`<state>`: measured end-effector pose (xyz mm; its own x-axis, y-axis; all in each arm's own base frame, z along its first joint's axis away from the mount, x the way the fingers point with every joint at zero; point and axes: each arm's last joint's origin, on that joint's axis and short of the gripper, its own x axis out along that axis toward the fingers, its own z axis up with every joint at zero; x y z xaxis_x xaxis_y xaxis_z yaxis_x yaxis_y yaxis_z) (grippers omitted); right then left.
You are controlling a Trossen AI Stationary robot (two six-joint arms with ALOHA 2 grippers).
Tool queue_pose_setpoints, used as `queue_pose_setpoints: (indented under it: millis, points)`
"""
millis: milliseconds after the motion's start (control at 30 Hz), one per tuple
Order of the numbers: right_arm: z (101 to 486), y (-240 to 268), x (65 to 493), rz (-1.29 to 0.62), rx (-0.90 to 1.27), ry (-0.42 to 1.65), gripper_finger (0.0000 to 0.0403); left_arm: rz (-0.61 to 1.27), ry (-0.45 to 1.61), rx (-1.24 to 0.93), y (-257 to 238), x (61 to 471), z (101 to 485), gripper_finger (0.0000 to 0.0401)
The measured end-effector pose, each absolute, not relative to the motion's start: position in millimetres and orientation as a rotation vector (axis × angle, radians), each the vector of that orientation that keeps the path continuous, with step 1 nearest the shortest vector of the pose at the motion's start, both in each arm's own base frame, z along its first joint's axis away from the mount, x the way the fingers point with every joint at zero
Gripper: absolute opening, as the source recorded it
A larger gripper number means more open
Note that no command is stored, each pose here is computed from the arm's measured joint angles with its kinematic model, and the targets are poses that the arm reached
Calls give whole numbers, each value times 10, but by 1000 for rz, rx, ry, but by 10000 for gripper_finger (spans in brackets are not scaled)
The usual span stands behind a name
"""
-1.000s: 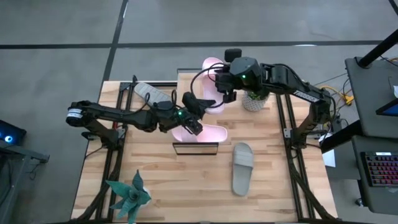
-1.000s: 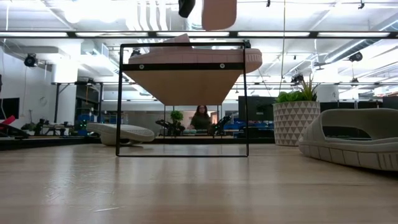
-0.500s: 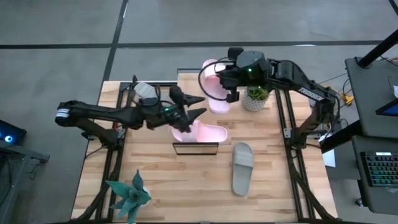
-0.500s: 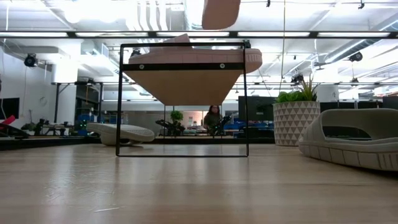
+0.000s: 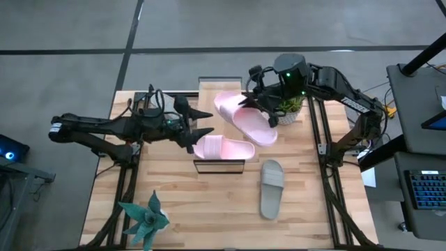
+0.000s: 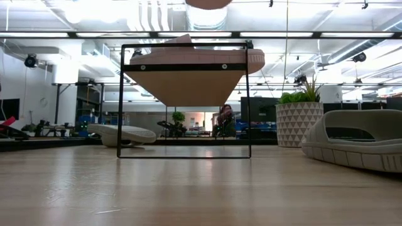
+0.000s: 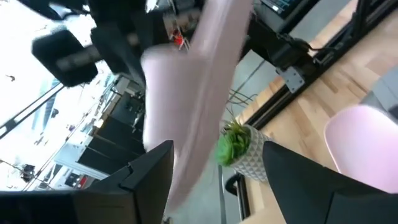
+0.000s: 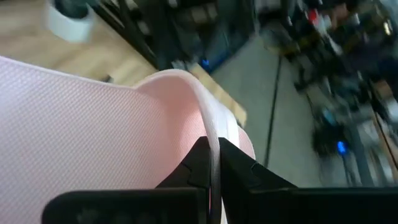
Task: Pick and place slides into the shelf
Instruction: Put the pink slipper on the shelf
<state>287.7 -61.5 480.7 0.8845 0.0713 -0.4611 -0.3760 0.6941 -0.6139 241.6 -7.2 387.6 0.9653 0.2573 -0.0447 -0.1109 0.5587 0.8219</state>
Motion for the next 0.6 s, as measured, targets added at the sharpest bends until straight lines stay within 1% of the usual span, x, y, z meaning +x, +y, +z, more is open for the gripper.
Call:
queue_pose_setpoints:
  millis: [167,400,500,600]
  points:
    - [4838,-569,2849,397,-760,326,9,294,138,973,-53,2382,3827,230]
    - [4827,-578,2930,409,-748,292,9,310,98,1034,-64,2494,3803,231]
    - [4828,-576,2936,414,-745,284,9,300,123,1057,-69,2584,3752,231]
    - [4830,-576,2935,414,-736,284,9,333,124,1087,-66,2657,3734,230]
